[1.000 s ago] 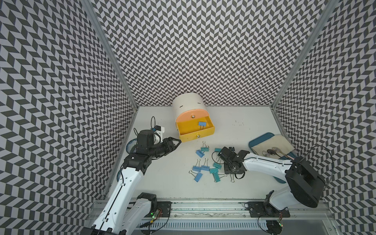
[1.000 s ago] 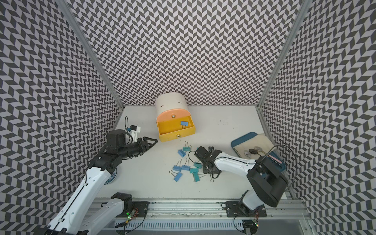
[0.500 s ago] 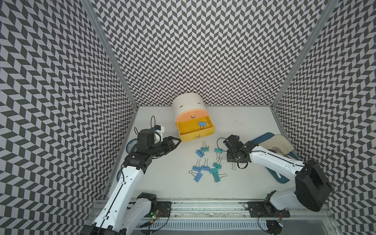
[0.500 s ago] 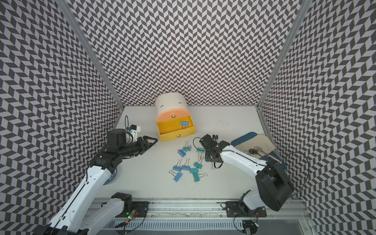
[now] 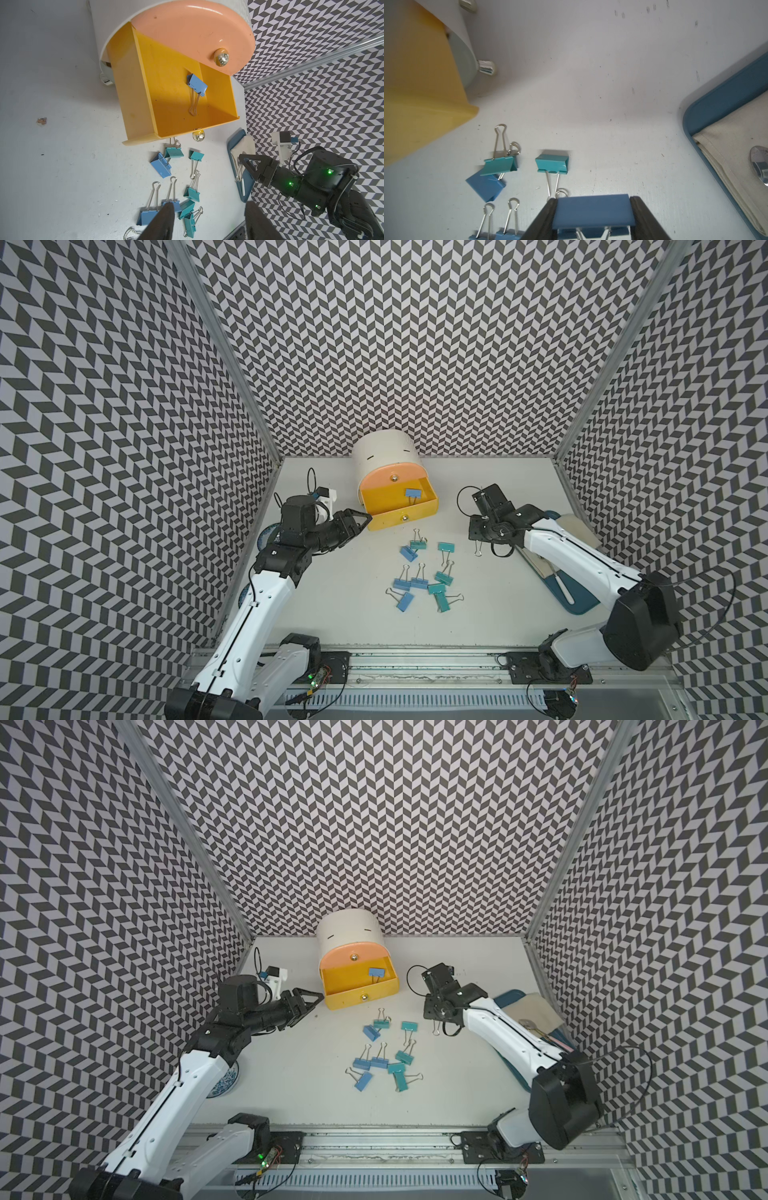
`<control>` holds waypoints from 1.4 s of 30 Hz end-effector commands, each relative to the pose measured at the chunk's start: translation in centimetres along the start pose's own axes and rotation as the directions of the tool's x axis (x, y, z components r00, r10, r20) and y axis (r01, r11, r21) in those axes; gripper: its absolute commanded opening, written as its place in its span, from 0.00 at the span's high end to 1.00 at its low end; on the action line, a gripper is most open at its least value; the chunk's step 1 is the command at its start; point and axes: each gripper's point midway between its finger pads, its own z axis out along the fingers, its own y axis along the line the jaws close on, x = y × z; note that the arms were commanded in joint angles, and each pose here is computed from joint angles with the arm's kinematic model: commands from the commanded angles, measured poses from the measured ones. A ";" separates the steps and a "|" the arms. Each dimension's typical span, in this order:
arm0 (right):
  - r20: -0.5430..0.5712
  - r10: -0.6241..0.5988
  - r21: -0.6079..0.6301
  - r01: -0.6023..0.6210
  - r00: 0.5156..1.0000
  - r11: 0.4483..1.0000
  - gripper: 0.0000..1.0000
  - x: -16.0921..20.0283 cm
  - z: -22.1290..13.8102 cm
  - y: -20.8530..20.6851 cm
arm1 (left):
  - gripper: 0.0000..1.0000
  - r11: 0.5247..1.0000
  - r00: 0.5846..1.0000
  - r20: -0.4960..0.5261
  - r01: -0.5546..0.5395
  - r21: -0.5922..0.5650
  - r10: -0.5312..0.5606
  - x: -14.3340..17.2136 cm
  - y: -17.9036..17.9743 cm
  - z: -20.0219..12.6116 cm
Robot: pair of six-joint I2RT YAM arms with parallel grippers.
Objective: Put the binder clips in the drawer according to color
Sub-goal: Pick up the binder clip at the center of the board, then place the binder clip in the drawer.
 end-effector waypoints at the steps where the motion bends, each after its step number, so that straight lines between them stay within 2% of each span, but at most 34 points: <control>1: 0.052 0.012 -0.101 -0.007 0.999 0.995 0.54 -2.7 -1.9 1.8 | 0.42 0.994 0.999 0.025 -0.043 0.098 0.040 -1.5 -3.3 -0.4; 13: 0.157 0.052 -0.330 0.003 0.986 0.944 0.54 -8.6 -5.7 6.6 | 0.42 0.986 0.998 -0.014 -0.057 0.159 0.060 -2.4 -5.9 1.0; 20: 0.174 0.060 -0.469 0.029 0.983 0.883 0.54 -10.9 -7.2 10.2 | 0.42 0.981 0.995 -0.057 -0.067 0.181 0.079 -1.8 -7.3 2.9; 34: 0.117 0.075 -0.688 0.026 0.990 0.725 0.55 -12.3 -7.7 16.6 | 0.43 0.975 0.990 -0.116 -0.055 0.215 0.081 -0.6 -8.0 4.7; 42: 0.115 0.070 -0.724 0.035 0.991 0.688 0.54 -12.4 -6.8 19.3 | 0.43 0.977 0.989 -0.112 -0.071 0.202 0.095 -0.9 -7.8 4.5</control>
